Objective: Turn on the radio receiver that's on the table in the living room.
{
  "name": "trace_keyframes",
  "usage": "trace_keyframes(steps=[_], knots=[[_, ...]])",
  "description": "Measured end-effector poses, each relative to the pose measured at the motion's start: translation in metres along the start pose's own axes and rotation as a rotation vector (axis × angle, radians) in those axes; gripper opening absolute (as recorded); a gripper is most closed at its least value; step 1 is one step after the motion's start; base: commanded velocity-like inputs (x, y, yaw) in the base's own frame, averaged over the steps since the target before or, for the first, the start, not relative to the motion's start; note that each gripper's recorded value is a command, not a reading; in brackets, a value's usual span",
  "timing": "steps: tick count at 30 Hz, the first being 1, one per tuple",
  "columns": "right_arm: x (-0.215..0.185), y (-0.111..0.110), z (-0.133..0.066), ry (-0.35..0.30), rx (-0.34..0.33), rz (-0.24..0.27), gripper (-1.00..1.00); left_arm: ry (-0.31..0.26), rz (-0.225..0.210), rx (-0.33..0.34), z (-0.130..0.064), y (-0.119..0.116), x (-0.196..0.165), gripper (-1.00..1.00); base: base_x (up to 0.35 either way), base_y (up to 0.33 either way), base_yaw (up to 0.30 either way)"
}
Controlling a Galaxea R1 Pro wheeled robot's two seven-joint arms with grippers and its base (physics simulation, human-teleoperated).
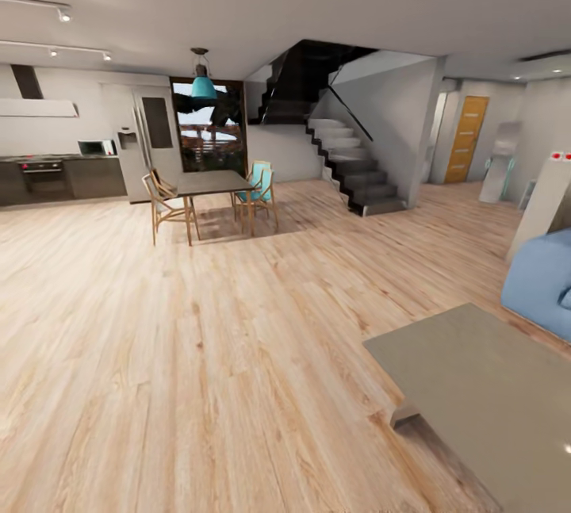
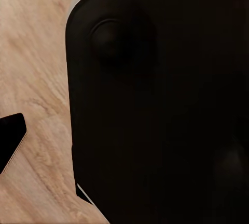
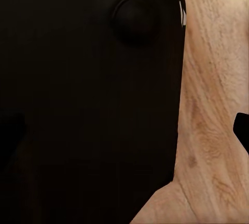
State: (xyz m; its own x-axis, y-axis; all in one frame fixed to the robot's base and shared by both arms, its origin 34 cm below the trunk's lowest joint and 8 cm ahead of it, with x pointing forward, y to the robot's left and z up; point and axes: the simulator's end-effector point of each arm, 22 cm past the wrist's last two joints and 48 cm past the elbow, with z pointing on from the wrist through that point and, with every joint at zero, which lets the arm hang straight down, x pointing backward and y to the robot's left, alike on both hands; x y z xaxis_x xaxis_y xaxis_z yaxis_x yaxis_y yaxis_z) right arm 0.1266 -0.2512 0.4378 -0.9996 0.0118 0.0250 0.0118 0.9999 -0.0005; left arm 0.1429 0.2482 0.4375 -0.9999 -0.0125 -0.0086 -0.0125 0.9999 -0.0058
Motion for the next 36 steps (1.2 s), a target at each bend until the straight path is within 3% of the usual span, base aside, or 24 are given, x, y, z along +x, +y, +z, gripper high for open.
trace_keyframes(steps=[36], knots=[[0.0, 0.0, 0.0, 0.0, 0.0, 0.002, 1.0, 0.0, -0.001, 0.001, 0.0, -0.0008, 0.0, 1.0, 0.0, 0.0, -0.293]])
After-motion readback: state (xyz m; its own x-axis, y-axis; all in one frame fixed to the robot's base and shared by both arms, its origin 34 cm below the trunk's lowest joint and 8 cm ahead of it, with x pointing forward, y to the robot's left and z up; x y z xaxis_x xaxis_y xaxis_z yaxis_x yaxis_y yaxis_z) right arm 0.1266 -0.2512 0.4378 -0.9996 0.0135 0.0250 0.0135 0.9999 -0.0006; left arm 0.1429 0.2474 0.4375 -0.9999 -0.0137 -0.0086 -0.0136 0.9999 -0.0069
